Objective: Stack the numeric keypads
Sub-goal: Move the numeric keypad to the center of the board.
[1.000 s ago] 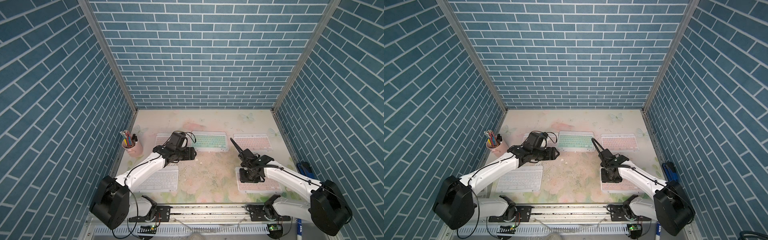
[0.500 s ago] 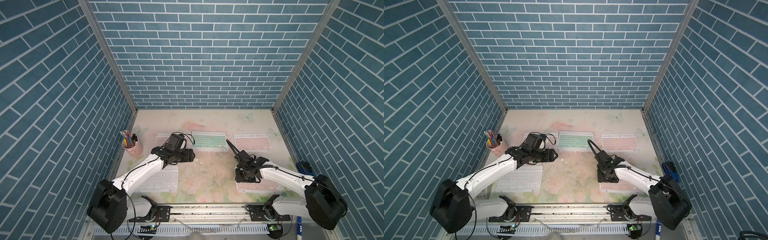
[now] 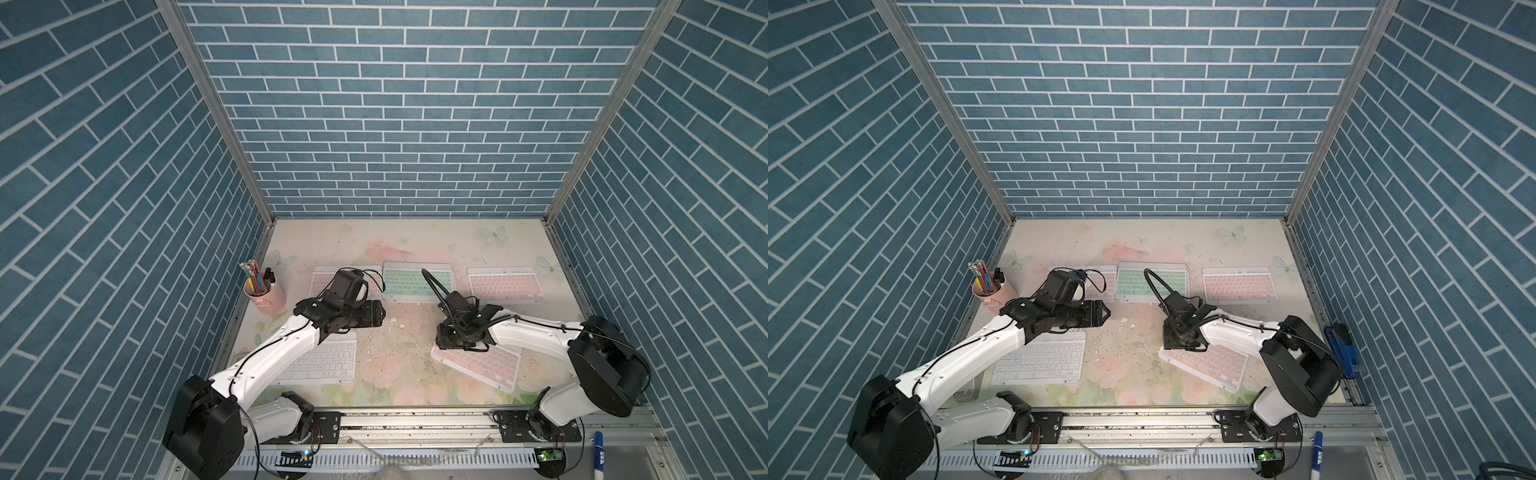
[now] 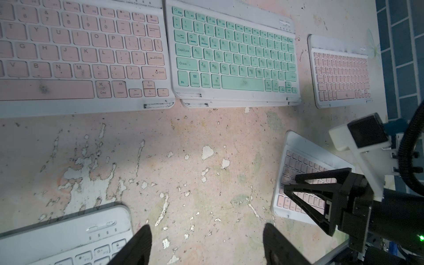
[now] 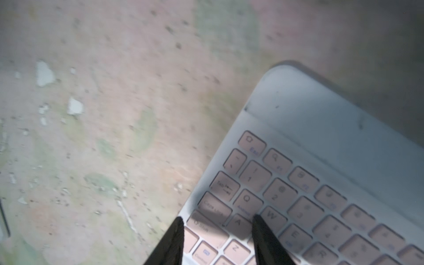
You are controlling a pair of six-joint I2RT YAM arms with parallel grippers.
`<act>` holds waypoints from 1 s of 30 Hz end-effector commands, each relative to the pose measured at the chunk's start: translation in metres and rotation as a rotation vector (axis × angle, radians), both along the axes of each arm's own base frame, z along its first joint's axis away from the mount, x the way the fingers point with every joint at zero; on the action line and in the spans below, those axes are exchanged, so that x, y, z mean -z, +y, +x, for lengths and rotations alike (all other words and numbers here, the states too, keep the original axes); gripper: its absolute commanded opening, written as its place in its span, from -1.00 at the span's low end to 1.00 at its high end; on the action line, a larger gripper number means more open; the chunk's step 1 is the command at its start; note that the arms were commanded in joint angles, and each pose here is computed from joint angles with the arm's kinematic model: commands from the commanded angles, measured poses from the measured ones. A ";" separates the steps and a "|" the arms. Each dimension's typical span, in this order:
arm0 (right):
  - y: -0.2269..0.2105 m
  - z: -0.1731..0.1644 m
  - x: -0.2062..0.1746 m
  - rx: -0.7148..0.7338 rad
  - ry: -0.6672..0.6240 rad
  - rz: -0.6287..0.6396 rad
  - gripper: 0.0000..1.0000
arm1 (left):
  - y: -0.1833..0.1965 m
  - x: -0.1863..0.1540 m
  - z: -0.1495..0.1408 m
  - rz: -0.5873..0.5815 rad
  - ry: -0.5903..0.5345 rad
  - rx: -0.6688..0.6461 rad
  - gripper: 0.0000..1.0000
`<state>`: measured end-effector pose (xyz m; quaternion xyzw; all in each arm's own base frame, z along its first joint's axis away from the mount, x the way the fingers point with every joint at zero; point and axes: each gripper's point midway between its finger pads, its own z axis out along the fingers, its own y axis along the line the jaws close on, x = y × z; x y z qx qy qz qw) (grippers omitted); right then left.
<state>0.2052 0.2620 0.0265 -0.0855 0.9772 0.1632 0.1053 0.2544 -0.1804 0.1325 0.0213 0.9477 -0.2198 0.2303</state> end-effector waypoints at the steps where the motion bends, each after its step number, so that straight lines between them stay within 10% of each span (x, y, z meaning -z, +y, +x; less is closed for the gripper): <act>1: 0.033 -0.013 0.021 -0.057 0.079 0.043 -0.02 | 0.012 0.004 -0.011 0.044 0.023 -0.011 0.56; 15: 0.099 -0.031 0.011 -0.236 0.079 0.101 -0.06 | 0.023 0.006 -0.028 0.070 0.051 -0.011 0.56; 30: -0.068 -0.026 -0.032 0.194 0.056 0.165 0.12 | -0.020 0.042 -0.029 0.036 0.099 0.135 0.56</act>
